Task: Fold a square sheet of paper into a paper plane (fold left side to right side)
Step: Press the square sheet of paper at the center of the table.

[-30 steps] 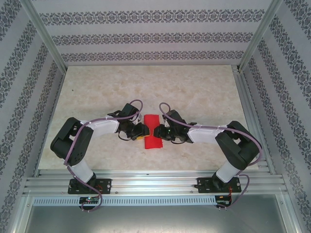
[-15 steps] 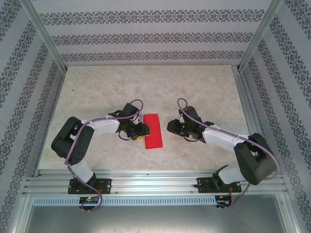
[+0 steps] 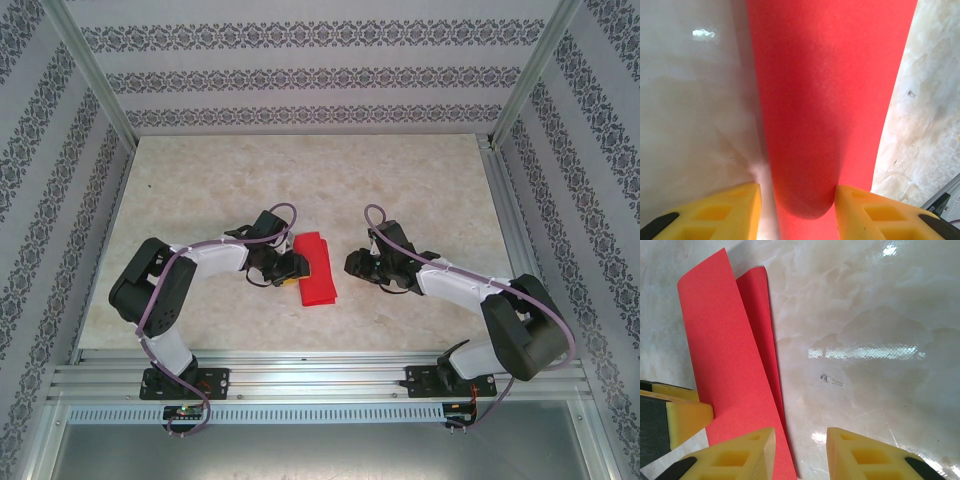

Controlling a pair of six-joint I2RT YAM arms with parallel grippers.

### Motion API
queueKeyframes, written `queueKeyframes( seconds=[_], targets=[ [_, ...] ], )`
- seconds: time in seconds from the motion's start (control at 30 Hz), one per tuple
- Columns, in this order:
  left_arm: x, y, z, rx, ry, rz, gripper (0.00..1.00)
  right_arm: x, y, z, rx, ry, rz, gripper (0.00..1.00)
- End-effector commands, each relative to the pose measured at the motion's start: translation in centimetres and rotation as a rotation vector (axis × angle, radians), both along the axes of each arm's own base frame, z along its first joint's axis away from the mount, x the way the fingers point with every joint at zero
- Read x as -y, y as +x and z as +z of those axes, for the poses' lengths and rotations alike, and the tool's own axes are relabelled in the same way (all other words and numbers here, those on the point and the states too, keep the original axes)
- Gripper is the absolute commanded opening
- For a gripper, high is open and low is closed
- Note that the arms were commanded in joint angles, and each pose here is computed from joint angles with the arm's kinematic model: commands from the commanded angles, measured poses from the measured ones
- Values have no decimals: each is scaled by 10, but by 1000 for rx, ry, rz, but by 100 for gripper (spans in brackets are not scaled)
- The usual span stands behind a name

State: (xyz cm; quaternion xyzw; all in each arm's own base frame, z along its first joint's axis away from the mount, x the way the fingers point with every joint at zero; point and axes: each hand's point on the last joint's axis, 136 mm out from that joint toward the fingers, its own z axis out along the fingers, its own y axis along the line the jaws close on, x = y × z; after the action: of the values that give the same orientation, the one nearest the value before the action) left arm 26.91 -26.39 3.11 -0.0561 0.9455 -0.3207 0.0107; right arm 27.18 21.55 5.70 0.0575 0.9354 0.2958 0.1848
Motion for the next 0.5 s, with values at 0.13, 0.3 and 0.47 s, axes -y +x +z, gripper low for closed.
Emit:
queueKeyframes(
  seconds=[0.13,0.3,0.47],
  targets=[
    [2,2,0,20,32,-42,41,-2,2,0,16,1,17,33],
    [3,-1,0,20,38,-58,39,-2,1,-1,13,-2,20,33],
    [1,-3,4,28,44,-78,38,-1,1,-3,10,-6,22,33]
  ],
)
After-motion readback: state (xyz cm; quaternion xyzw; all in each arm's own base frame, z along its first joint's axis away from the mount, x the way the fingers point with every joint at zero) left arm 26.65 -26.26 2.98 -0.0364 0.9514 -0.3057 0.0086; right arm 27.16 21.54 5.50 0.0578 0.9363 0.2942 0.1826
